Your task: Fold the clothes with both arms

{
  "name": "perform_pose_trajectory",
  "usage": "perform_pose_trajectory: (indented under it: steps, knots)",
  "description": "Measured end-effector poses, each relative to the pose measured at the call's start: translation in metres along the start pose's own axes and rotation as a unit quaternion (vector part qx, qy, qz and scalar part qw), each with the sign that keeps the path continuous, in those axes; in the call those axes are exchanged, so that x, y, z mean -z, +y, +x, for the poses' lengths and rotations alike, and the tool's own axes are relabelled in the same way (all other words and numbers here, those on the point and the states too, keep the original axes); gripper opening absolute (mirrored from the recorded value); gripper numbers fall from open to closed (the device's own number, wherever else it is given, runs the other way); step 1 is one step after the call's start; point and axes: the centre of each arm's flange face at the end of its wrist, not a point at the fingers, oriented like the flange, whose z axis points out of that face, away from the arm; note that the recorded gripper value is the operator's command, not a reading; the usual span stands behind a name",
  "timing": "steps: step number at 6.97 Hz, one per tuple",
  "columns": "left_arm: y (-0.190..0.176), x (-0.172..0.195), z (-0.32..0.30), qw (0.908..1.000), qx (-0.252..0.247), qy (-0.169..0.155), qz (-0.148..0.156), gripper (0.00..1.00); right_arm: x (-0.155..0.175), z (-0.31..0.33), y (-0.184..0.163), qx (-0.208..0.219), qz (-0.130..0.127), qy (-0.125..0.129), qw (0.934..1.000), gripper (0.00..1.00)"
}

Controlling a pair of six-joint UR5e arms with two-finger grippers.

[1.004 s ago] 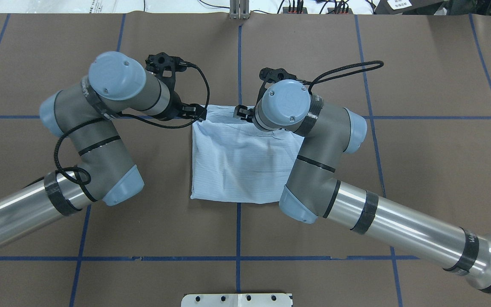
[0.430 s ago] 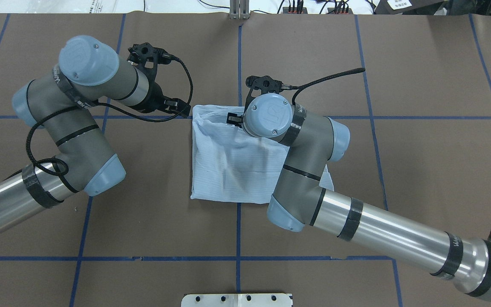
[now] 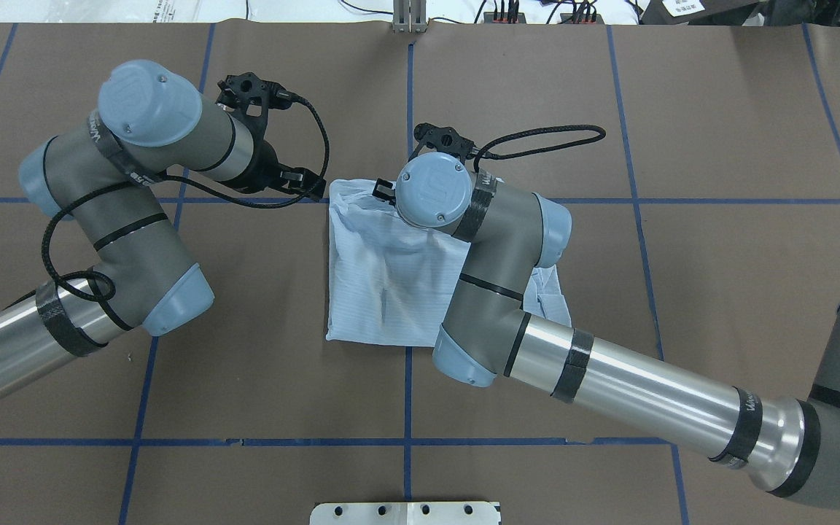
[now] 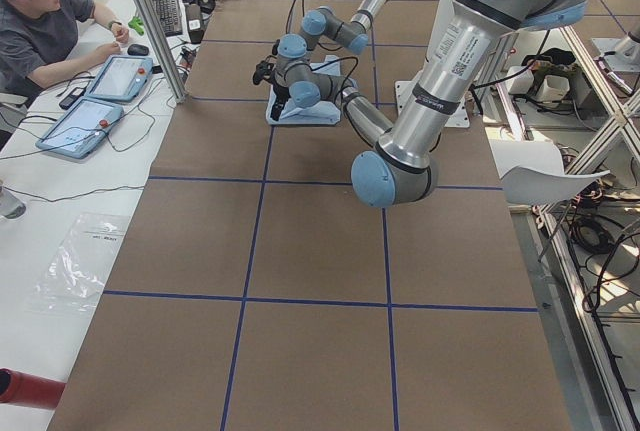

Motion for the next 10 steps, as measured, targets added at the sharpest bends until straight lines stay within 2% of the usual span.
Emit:
perform_pose_trajectory:
  steps: [1, 5, 6, 9, 10]
  knots:
    - [0.0, 0.0, 0.0, 1.0, 0.0, 0.0, 0.0, 1.0, -0.001, 0.0, 0.0, -0.018, 0.0, 0.004, 0.9998, 0.0]
    - [0.0, 0.0, 0.0, 1.0, 0.001, 0.0, 0.0, 1.0, -0.003, 0.004, 0.0, -0.029, -0.01, 0.023, 0.9993, 0.0]
    - [0.0, 0.0, 0.0, 1.0, 0.001, 0.0, 0.0, 1.0, -0.002, 0.005, -0.005, -0.03, -0.014, 0.028, 0.9991, 0.0]
    - [0.001, -0.001, 0.0, 1.0, 0.001, 0.0, -0.001, 1.0, -0.002, 0.011, -0.032, -0.04, -0.003, 0.035, 0.9986, 0.0]
    - [0.001, -0.001, 0.0, 1.0, 0.001, 0.0, -0.001, 1.0, -0.006, 0.012, -0.035, -0.041, 0.003, 0.039, 0.9984, 0.19]
